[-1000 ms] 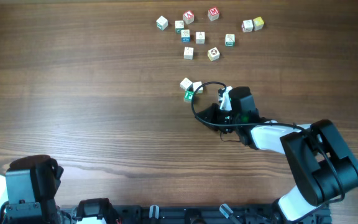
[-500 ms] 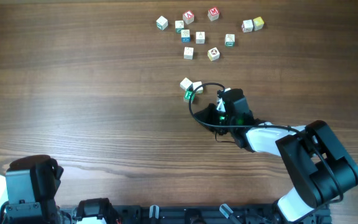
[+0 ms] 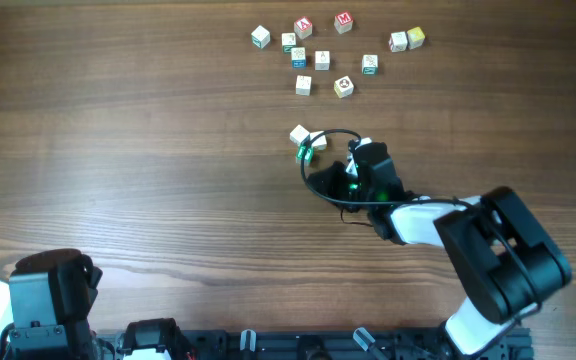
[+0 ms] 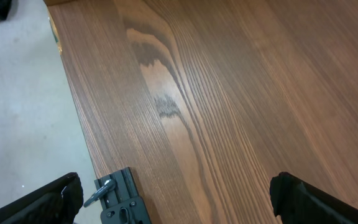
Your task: Form a circle
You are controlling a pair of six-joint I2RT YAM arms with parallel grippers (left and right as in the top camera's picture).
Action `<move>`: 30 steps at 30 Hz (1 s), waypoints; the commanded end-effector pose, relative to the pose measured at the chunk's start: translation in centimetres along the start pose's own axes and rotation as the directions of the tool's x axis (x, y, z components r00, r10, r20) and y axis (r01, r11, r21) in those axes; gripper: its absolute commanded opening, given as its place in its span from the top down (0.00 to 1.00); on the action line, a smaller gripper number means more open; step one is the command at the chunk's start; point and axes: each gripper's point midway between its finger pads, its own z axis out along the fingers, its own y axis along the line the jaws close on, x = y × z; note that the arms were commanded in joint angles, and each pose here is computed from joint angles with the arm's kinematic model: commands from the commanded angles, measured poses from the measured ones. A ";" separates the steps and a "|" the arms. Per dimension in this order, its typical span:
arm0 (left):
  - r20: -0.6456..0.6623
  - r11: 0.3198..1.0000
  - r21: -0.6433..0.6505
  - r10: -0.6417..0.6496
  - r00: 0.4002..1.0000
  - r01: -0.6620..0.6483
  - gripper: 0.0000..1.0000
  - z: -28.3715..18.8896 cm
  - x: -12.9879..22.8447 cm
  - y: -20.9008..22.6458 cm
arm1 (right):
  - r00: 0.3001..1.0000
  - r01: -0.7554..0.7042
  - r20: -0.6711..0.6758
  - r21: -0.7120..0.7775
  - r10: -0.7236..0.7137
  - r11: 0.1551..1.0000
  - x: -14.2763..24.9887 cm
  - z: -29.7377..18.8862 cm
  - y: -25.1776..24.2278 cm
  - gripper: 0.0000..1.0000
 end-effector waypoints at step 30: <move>0.005 1.000 -0.004 -0.019 1.000 0.019 0.00 0.0 -0.1 0.1 | 1.000 -0.019 -0.020 0.011 0.020 1.000 -0.4 2.1 -0.3 0.95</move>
